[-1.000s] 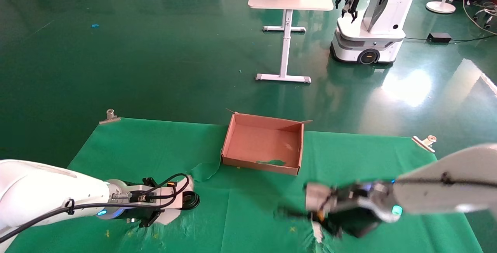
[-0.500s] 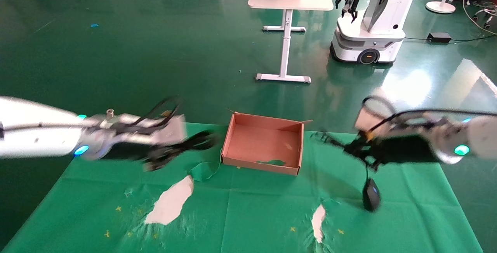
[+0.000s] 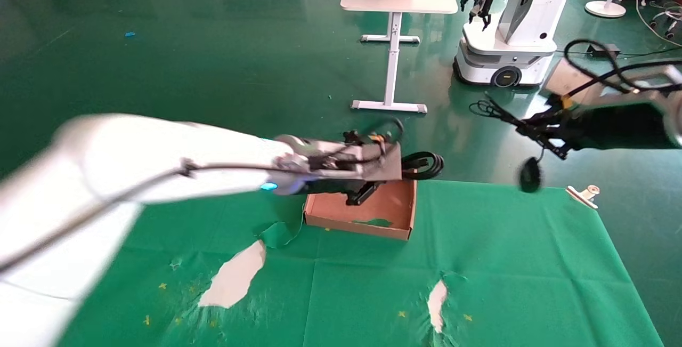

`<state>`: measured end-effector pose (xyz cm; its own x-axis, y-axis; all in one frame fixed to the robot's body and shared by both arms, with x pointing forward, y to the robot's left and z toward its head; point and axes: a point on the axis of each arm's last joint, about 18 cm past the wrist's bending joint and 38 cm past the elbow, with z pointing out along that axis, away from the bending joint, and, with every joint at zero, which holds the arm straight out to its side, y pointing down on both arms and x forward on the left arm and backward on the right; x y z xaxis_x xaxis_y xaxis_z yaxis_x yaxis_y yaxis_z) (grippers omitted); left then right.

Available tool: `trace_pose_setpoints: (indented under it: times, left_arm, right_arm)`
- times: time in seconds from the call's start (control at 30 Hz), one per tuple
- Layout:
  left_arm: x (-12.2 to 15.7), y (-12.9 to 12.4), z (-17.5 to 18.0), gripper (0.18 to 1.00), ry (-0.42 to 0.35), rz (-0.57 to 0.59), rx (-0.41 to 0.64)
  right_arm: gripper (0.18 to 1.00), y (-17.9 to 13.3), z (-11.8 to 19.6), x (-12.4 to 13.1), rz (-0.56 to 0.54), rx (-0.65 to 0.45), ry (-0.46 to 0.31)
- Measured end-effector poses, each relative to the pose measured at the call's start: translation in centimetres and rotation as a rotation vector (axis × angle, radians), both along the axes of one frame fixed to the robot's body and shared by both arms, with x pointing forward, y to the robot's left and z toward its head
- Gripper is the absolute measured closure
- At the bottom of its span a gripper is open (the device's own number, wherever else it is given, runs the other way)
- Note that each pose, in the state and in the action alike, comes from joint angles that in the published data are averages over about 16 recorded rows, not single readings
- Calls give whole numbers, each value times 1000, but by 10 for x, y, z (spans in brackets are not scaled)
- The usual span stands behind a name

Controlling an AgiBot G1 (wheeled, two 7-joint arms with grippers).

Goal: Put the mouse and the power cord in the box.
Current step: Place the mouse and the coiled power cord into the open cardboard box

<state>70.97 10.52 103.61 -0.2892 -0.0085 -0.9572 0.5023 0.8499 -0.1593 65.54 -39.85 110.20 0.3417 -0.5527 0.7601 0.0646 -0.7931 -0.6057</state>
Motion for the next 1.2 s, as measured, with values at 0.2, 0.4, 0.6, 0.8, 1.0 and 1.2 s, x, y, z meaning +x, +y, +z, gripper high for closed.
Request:
trace_pose_setpoints:
  times: [0.2, 0.4, 0.6, 0.8, 1.0, 1.2]
  left_arm:
    - [29, -12, -32, 911, -161, 32, 158]
    - [42, -11, -51, 910, -230, 50, 230]
    - [46, -11, -55, 897, -230, 57, 236]
    - [47, -12, -55, 860, -231, 57, 235]
    - [48, -11, -53, 792, -232, 61, 230]
    - [54, 2, -39, 688, -244, 107, 177]
  right_arm:
    - [951, -10, 15, -13, -11, 13, -23]
    - [952, -17, 23, -23, -18, 20, -33]
    - [952, -18, 25, -30, -15, 18, -35]
    - [952, -13, 26, -34, 0, 14, -35]
    - [952, -3, 26, -36, 23, 9, -35]
    - [952, 11, 29, -37, 63, -1, -43]
